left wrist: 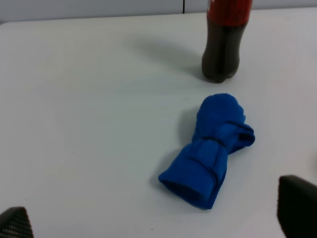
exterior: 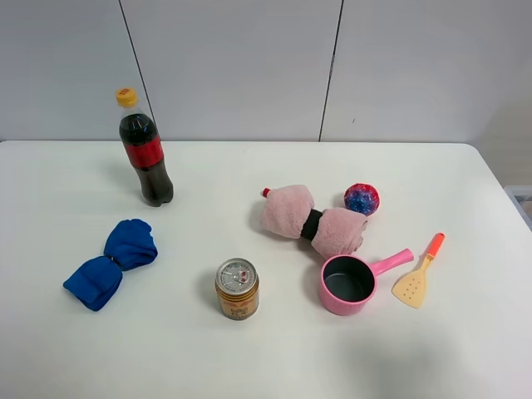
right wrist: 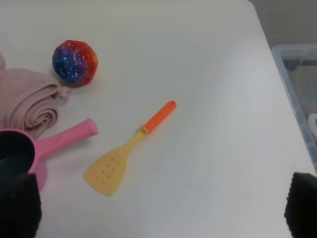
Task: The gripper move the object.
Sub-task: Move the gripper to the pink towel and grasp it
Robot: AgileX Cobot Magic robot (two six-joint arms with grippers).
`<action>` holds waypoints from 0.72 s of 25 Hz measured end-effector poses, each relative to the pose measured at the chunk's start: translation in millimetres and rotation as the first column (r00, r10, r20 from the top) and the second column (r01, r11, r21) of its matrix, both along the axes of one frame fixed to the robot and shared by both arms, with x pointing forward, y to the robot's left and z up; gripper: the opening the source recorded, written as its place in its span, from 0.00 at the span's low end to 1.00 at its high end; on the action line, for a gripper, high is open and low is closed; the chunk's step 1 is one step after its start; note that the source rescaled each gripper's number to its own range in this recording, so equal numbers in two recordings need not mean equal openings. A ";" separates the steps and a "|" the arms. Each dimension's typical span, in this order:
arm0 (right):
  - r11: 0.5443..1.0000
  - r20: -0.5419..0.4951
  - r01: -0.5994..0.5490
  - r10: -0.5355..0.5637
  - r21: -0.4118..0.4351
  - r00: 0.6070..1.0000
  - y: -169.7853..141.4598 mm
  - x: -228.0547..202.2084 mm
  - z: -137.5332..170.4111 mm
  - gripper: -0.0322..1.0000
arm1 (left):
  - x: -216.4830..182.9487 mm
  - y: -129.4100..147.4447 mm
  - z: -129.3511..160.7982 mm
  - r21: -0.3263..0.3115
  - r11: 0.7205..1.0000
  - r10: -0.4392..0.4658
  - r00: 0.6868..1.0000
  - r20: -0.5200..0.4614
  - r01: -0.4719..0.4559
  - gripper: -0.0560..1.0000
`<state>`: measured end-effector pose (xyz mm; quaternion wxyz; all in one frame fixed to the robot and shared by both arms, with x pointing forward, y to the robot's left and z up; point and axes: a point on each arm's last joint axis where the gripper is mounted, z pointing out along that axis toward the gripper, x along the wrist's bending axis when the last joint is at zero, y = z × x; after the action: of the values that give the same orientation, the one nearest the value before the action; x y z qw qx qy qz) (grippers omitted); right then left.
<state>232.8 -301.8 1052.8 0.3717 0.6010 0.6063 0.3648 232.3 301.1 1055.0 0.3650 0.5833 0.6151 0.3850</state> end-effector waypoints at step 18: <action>1.000 0.000 0.000 0.000 0.001 1.000 0.0 0.0 0.0 1.00 | 0.0 0.0 0.0 0.000 1.000 0.000 1.000 0.000 0.000 1.00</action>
<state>232.8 -301.8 1052.8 0.3715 0.6013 0.6060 0.3649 232.3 301.1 1055.0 0.3650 0.5833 0.6151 0.3850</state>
